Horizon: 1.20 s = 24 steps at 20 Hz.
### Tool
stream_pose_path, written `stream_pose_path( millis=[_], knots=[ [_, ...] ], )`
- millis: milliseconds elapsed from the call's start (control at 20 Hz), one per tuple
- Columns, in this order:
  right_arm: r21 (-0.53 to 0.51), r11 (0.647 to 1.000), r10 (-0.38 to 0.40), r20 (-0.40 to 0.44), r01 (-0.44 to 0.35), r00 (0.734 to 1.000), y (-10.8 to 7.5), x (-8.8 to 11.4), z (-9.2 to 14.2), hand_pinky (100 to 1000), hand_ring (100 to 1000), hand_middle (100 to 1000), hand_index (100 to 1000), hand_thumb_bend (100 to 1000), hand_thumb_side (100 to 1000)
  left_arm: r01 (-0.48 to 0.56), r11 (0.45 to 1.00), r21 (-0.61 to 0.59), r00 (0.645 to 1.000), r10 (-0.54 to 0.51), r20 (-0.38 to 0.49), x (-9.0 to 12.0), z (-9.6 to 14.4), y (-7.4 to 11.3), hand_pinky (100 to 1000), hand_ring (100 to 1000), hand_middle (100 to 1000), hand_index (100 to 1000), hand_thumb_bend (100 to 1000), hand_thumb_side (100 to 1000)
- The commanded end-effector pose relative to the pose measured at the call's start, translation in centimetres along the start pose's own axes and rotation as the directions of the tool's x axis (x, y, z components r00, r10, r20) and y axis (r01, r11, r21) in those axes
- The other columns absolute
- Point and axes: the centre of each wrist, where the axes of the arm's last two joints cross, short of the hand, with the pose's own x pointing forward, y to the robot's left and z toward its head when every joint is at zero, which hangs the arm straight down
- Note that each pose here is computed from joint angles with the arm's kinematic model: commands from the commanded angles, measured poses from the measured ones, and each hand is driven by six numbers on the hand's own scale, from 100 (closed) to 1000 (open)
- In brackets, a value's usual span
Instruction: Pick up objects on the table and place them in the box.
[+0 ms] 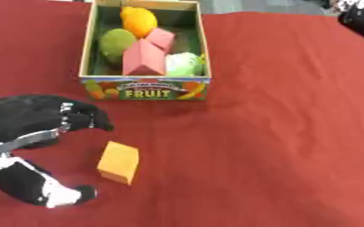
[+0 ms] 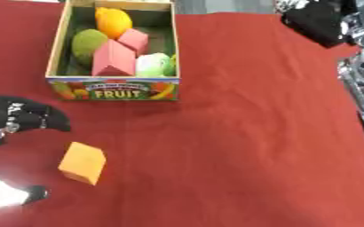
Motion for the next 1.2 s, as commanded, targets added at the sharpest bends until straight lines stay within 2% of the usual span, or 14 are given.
stream_pose_path(
  millis=[50, 300, 650, 950, 1200],
  knots=[
    [-0.005, 1.0, 0.022, 0.02, -0.022, 1.0, -0.7, 0.4, -0.3, 841, 824, 738, 863, 100, 568, -0.001, 1.0, -0.001, 1.0, 0.001, -0.004, 0.6, 0.0, 0.5, 904, 893, 848, 922, 478, 551],
    [-0.002, 1.0, 0.014, 0.014, -0.014, 1.0, -0.5, 0.4, -0.2, 841, 823, 736, 861, 100, 581, -0.017, 1.0, -0.003, 1.0, 0.017, -0.012, 1.1, -0.6, 0.8, 903, 892, 835, 918, 463, 527],
    [0.001, 1.0, 0.004, 0.007, -0.004, 1.0, -0.3, 0.4, -0.1, 840, 822, 733, 856, 100, 599, -0.018, 1.0, -0.026, 0.996, 0.015, -0.085, 1.3, -0.8, 0.5, 909, 901, 847, 927, 451, 468],
    [0.0, 1.0, -0.007, 0.003, 0.007, 1.0, -0.1, 0.4, 0.0, 840, 822, 733, 856, 100, 608, -0.026, 0.999, -0.047, 0.992, 0.019, -0.128, 0.7, -1.8, -0.3, 906, 901, 866, 921, 384, 404],
    [-0.006, 1.0, -0.012, -0.001, 0.012, 1.0, -0.1, 0.3, 0.0, 840, 822, 731, 856, 100, 613, -0.036, 0.997, -0.069, 0.991, 0.027, -0.129, 0.1, -2.7, -0.9, 901, 898, 869, 917, 387, 368]
  ],
)
